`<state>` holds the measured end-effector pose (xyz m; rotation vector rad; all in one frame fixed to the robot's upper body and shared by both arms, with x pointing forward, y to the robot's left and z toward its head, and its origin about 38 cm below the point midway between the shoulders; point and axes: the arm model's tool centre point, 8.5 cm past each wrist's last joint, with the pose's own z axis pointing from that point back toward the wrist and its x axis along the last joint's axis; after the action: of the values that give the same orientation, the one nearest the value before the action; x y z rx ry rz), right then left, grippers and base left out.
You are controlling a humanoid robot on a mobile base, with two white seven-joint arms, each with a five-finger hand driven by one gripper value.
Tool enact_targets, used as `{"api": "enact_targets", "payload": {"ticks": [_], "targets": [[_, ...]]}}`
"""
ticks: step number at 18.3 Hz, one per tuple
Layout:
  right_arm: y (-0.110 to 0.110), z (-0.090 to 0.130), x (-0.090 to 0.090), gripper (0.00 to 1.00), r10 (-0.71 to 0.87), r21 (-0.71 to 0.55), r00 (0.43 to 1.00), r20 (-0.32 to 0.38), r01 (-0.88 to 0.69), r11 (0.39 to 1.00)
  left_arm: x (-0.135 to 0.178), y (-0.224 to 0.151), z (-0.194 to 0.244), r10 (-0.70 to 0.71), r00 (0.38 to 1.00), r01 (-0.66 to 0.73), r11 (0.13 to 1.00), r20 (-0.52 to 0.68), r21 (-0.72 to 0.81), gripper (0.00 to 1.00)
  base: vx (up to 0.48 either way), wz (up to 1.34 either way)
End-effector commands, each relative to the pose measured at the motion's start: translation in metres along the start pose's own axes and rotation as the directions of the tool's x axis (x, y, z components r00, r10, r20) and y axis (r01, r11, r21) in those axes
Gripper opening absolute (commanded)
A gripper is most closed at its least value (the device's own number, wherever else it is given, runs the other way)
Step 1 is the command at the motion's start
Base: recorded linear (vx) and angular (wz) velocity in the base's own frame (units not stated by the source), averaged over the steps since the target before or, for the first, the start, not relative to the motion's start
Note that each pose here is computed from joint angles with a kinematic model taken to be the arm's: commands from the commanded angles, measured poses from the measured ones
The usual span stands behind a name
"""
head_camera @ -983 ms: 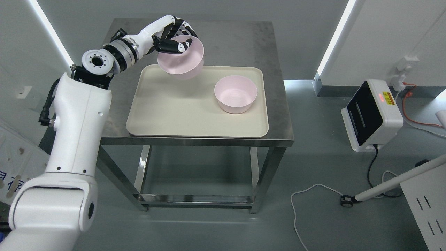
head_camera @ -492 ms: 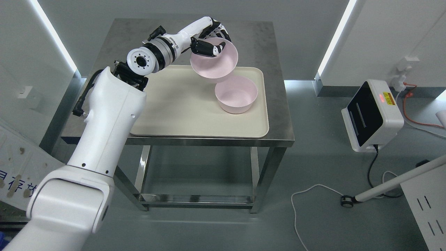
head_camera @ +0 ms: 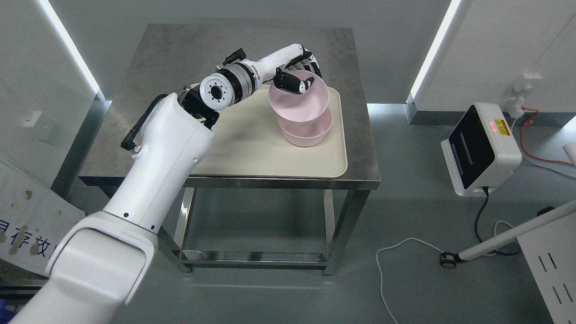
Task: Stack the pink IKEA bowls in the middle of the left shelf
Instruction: 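Lift the pink bowl and lower it into the other pink bowl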
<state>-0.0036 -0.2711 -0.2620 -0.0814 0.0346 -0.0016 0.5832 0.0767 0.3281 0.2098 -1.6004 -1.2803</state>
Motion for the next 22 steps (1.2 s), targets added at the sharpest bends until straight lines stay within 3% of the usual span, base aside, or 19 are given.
{"api": "enact_targets", "payload": {"ticks": [1, 7, 8, 9, 10, 15, 18, 22], "targets": [[-0.011, -0.001, -0.007, 1.00, -0.012, -0.017, 1.000, 0.006, 0.012, 1.000, 0.007, -0.025, -0.011, -0.062, 0.998, 0.061, 0.995, -0.015, -0.080, 0.03, 0.000, 0.00], [-0.011, -0.001, -0.007, 1.00, -0.012, -0.017, 1.000, 0.006, 0.012, 1.000, 0.004, -0.017, -0.010, -0.038, 0.999, 0.037, 0.998, -0.027, -0.052, 0.08, 0.000, 0.00], [-0.011, -0.001, -0.007, 1.00, -0.011, -0.017, 1.000, 0.006, 0.011, 1.000, 0.005, -0.008, -0.010, -0.042, 0.999, 0.042, 0.999, -0.028, -0.010, 0.17, 0.000, 0.00], [-0.011, -0.001, -0.007, 1.00, -0.011, -0.017, 1.000, 0.004, 0.011, 1.000, 0.004, 0.000, -0.011, -0.057, 0.997, 0.059, 0.998, -0.044, 0.037, 0.44, 0.000, 0.00], [-0.011, -0.001, -0.007, 1.00, -0.011, -0.017, 1.000, 0.004, 0.011, 1.000, 0.003, 0.005, -0.012, -0.065, 0.996, 0.067, 0.997, -0.058, 0.049, 0.60, 0.000, 0.00], [-0.011, -0.001, -0.007, 1.00, -0.011, -0.017, 1.000, 0.004, 0.011, 1.000, 0.010, 0.044, -0.002, -0.004, 1.000, 0.007, 0.990, -0.023, 0.140, 0.74, 0.000, 0.00], [-0.011, -0.001, -0.007, 1.00, -0.011, -0.017, 1.000, 0.004, 0.011, 1.000, 0.041, 0.080, 0.023, 0.032, 0.993, -0.061, 0.964, 0.112, 0.260, 0.80, 0.000, 0.00], [-0.011, -0.001, -0.007, 1.00, -0.011, -0.017, 1.000, 0.006, 0.011, 1.000, 0.036, 0.068, 0.068, 0.128, 0.972, -0.177, 0.950, 0.198, 0.257, 0.80, 0.000, 0.00]]}}
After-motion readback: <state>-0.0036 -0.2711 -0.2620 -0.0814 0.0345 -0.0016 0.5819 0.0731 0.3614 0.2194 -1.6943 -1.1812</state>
